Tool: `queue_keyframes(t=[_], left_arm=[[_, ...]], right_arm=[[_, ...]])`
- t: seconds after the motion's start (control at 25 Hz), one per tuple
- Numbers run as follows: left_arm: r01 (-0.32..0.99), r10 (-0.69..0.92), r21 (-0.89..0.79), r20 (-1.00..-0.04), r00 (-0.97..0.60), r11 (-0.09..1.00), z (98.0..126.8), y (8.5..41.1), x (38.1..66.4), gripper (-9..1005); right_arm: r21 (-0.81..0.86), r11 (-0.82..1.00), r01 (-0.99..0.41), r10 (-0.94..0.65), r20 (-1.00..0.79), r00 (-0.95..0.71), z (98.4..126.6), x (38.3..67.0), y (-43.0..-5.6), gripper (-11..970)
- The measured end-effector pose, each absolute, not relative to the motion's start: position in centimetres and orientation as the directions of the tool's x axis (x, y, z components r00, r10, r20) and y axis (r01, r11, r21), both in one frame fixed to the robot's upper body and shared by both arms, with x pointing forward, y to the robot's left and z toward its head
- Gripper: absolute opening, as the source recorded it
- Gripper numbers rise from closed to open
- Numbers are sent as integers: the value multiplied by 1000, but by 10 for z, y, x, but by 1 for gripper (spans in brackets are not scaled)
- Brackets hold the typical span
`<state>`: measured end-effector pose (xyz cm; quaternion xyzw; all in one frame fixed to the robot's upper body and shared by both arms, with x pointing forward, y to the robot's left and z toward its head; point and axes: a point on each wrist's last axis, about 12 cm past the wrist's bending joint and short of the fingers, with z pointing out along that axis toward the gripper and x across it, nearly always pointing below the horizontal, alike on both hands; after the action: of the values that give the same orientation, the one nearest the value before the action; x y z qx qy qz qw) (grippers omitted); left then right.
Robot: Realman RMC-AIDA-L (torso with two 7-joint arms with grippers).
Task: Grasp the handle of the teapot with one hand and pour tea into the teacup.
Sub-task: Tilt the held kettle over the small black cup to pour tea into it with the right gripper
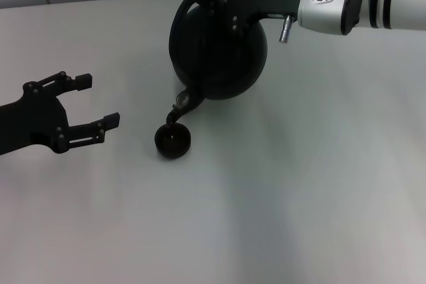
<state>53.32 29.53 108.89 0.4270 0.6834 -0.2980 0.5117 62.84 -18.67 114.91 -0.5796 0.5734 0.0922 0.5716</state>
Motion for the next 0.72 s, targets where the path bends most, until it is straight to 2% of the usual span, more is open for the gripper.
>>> queue_keyframes(t=[0.72], left_arm=[[882, 285, 34, -952, -115, 470, 1088, 297, 534, 870]], right_arm=[[-595, 253, -763, -595, -718, 362, 1150, 627, -177, 94]])
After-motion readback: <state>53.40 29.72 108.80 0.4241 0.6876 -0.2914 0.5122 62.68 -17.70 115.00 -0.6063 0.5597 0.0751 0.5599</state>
